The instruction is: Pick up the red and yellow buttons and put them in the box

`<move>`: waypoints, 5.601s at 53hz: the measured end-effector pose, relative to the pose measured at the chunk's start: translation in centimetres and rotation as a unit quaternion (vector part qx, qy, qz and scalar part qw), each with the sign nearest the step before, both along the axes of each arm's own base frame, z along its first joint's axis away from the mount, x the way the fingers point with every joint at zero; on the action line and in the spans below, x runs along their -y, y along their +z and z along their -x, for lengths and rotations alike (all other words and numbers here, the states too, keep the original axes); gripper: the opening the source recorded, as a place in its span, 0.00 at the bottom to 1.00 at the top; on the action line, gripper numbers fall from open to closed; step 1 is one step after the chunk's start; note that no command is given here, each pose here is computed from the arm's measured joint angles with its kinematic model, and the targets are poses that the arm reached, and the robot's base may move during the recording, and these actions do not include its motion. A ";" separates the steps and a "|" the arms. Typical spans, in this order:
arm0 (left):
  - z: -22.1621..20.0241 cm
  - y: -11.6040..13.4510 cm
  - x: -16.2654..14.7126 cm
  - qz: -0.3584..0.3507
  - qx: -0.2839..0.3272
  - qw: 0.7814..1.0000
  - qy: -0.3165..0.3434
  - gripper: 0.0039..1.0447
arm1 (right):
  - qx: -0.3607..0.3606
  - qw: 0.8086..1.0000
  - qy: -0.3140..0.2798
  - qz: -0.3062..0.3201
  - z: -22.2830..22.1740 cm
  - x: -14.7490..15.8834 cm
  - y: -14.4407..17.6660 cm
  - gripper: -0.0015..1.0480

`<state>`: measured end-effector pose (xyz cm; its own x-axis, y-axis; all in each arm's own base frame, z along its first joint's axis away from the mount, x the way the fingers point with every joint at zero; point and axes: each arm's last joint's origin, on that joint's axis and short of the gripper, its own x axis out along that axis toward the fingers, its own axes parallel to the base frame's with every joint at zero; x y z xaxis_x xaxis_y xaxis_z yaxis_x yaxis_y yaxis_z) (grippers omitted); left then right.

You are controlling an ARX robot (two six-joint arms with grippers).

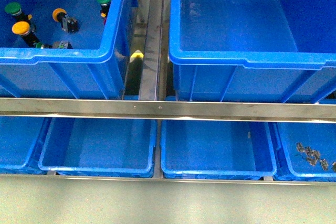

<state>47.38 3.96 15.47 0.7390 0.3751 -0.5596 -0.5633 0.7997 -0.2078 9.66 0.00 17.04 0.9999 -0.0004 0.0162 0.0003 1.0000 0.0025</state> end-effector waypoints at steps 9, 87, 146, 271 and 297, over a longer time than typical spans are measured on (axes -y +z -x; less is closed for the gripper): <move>-1.1 -2.9 -0.6 0.010 -0.024 1.000 0.011 0.93 | 0.000 1.000 0.000 0.000 0.0 0.0 0.0 0.94; -6.3 -8.6 -3.4 0.024 -0.052 0.998 -0.002 0.81 | 0.000 1.000 0.000 0.000 0.0 0.0 0.0 0.94; 3.7 1.7 -2.3 0.217 0.038 0.964 -0.149 0.32 | 0.000 1.000 0.000 0.000 0.0 0.0 0.0 0.94; 9.5 6.9 28.8 0.390 -0.062 0.789 -0.470 0.32 | -0.086 0.951 0.067 0.290 -18.3 -7.0 0.1 0.94; 9.6 6.9 28.9 0.391 -0.064 0.787 -0.472 0.32 | -0.083 0.945 0.054 0.312 -19.4 -6.5 -0.7 0.86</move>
<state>37.83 -24.94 22.38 0.4008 -0.8044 -0.4384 0.1504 0.5298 -0.8347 29.10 6.46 16.39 0.9822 0.0599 -0.1781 -0.1539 0.8003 -0.5795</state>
